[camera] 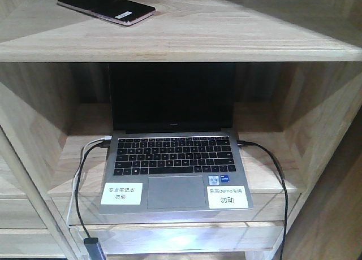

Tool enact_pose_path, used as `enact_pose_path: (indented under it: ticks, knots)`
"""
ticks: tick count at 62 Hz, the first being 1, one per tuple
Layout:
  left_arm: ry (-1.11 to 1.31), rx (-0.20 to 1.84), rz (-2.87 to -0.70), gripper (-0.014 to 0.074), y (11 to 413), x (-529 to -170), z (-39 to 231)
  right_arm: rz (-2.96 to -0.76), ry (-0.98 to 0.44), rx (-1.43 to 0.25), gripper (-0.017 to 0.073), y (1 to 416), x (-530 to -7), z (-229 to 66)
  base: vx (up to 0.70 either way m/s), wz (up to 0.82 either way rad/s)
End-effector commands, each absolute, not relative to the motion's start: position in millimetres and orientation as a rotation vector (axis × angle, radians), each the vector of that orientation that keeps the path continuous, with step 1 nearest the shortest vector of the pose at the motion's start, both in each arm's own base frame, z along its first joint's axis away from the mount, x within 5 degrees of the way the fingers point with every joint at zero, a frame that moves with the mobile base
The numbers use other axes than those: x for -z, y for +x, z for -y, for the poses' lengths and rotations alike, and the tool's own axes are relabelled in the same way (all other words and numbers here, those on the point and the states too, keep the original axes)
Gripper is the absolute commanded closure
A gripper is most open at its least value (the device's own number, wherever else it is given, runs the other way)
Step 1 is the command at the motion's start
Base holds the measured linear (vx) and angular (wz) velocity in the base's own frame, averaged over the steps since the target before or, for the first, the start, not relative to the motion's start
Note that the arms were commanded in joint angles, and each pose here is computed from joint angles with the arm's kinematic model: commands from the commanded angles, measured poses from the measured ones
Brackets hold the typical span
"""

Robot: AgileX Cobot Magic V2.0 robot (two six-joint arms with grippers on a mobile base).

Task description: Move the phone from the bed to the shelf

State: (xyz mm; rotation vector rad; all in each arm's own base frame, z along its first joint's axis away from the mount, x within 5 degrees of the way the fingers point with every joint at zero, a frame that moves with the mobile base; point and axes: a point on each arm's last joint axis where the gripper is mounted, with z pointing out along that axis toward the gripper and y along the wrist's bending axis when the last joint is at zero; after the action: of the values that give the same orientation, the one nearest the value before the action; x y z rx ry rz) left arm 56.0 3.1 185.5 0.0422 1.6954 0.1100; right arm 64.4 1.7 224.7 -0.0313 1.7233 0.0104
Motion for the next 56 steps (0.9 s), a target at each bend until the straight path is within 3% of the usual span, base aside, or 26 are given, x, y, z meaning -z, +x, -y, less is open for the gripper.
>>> enact_pose_path:
  ticks: [1,16,56]
  knots:
    - [0.036,-0.104,-1.588,0.0593,55,-201,-3,-1.624,-0.012,0.036,0.0563,61,-228,1,0.00,0.00]
    - [0.036,-0.104,-1.588,0.0593,55,-201,-3,-1.578,0.007,0.029,0.0563,56,-195,1,0.00,0.00]
    - [0.036,-0.104,-1.588,0.0593,55,-201,-3,-1.598,0.007,0.029,0.0563,56,-193,1,0.00,0.00]
